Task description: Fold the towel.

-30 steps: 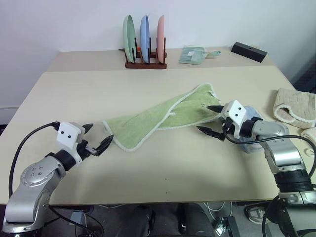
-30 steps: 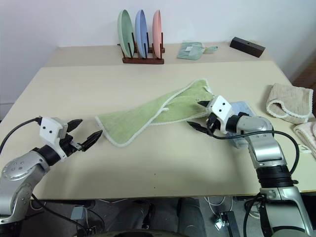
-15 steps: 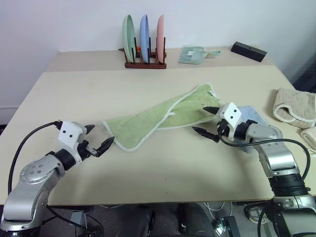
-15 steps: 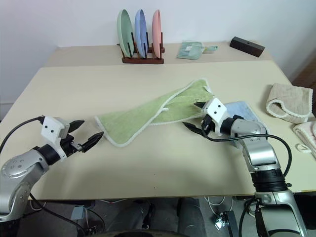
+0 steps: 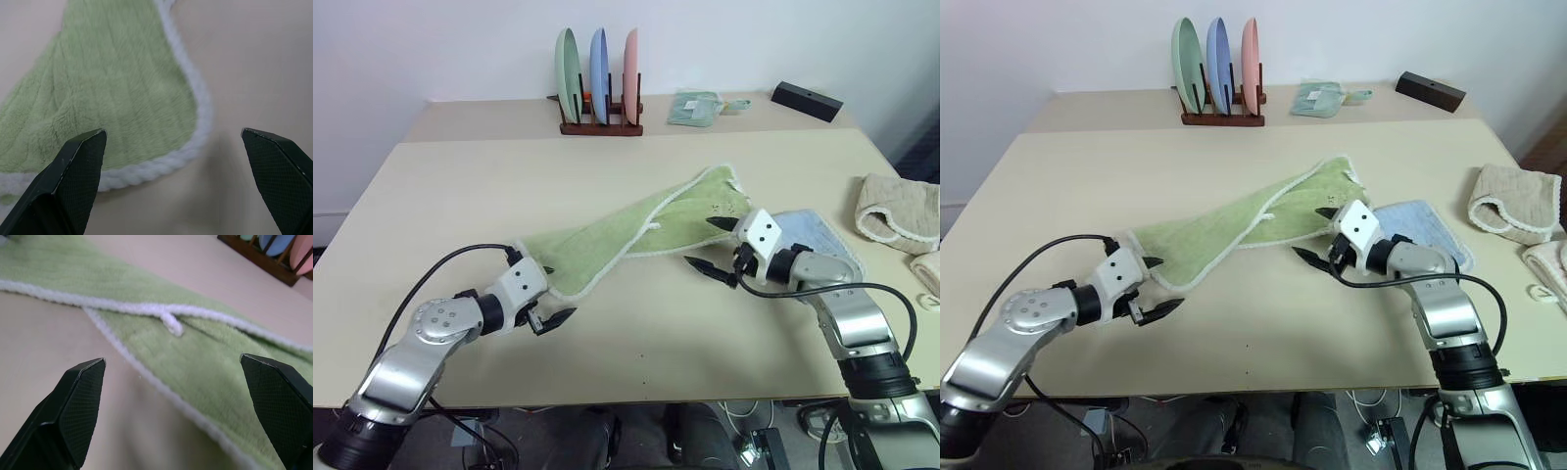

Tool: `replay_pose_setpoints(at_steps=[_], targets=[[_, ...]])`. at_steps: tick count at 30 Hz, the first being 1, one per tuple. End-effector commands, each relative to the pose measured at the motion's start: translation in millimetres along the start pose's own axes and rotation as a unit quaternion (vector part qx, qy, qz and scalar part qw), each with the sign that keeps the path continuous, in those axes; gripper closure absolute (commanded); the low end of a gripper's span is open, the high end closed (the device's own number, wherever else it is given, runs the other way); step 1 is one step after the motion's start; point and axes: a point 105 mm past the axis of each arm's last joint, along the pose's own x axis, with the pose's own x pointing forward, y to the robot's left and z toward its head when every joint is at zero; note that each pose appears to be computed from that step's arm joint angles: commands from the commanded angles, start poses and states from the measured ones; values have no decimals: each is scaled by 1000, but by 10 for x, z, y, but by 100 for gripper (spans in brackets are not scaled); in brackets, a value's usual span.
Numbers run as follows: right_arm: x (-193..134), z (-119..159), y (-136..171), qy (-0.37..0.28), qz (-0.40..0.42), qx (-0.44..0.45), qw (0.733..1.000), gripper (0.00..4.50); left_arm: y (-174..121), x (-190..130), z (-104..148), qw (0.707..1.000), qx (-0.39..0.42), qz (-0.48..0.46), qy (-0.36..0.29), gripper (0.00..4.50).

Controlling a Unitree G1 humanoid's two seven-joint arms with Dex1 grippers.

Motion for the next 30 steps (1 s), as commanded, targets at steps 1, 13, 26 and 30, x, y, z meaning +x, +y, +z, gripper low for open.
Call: replay_pose_setpoints(at_steps=[1, 13, 26, 30], targets=[[-9, 147, 7, -29, -5, -17, 999, 0, -30, 124, 52, 1000, 4, -9, -12, 0], [30, 185, -11, -34, -4, -21, 999, 0, -161, 335, 83, 998, -36, -42, -36, 134], [5, 183, -13, -33, -10, -25, 999, 0, 20, 9, 90, 998, -33, 16, -52, 446], [16, 272, -175, -41, -38, -53, 997, 0, 4, -376, -24, 997, -50, 40, -34, 446]])
